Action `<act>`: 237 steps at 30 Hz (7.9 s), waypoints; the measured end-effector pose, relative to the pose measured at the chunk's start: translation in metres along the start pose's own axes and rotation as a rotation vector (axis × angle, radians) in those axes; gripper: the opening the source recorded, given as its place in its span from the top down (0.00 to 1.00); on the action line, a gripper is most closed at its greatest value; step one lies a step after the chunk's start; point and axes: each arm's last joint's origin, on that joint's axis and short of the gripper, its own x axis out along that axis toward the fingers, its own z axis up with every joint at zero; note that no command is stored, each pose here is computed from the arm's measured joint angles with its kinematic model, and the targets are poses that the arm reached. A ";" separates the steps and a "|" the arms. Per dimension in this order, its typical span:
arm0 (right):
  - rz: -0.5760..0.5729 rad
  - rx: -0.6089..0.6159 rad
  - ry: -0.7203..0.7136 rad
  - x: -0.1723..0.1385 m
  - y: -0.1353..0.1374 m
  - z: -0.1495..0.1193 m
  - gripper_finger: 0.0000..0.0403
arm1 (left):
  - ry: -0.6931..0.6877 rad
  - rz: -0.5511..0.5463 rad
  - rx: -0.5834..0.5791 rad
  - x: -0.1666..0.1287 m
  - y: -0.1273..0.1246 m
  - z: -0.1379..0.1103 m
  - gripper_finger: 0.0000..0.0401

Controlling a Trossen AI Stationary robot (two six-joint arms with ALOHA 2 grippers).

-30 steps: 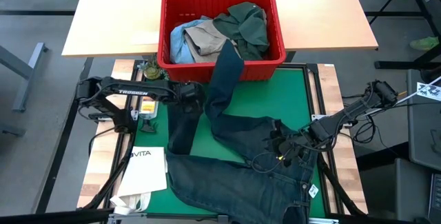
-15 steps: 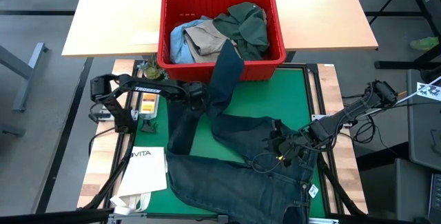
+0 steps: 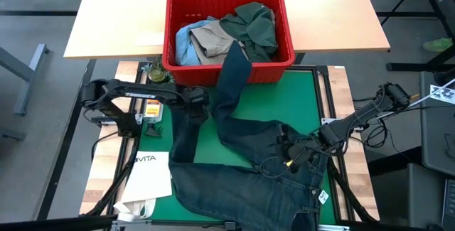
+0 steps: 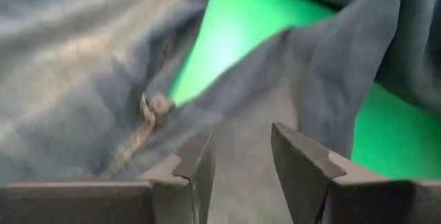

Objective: Fold Laundry from Bin
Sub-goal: Fold the dark blue pants

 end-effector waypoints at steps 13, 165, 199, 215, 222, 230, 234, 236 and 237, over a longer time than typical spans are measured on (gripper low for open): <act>-0.276 0.200 -0.313 0.003 -0.018 0.032 0.65 | -0.272 -0.244 -0.052 -0.084 -0.025 -0.027 0.99; 0.498 0.310 -0.358 0.127 -0.065 0.062 1.00 | -0.396 -0.196 0.628 -0.066 -0.104 -0.061 0.65; 0.497 0.305 -0.382 0.127 -0.065 0.064 1.00 | -0.383 -0.293 0.965 -0.040 -0.092 -0.025 0.46; 0.461 0.246 -0.429 0.126 -0.067 0.067 0.99 | -0.180 -0.384 0.676 -0.044 -0.084 -0.037 0.97; 0.299 0.161 -0.458 0.127 -0.072 0.068 0.99 | 0.044 -0.543 0.444 -0.072 -0.061 -0.054 0.98; 0.041 0.203 -0.530 0.126 -0.100 0.071 0.98 | 0.196 -0.708 0.189 -0.116 -0.024 -0.072 0.98; 0.035 0.213 -0.551 0.125 -0.110 0.071 0.98 | 0.177 -0.809 0.094 -0.139 -0.005 -0.079 0.99; 0.067 0.207 -0.553 0.125 -0.113 0.070 0.96 | 0.178 -0.857 0.033 -0.150 0.006 -0.084 0.99; 0.097 0.201 -0.545 0.126 -0.113 0.068 0.94 | 0.192 -0.875 0.004 -0.155 0.012 -0.087 0.99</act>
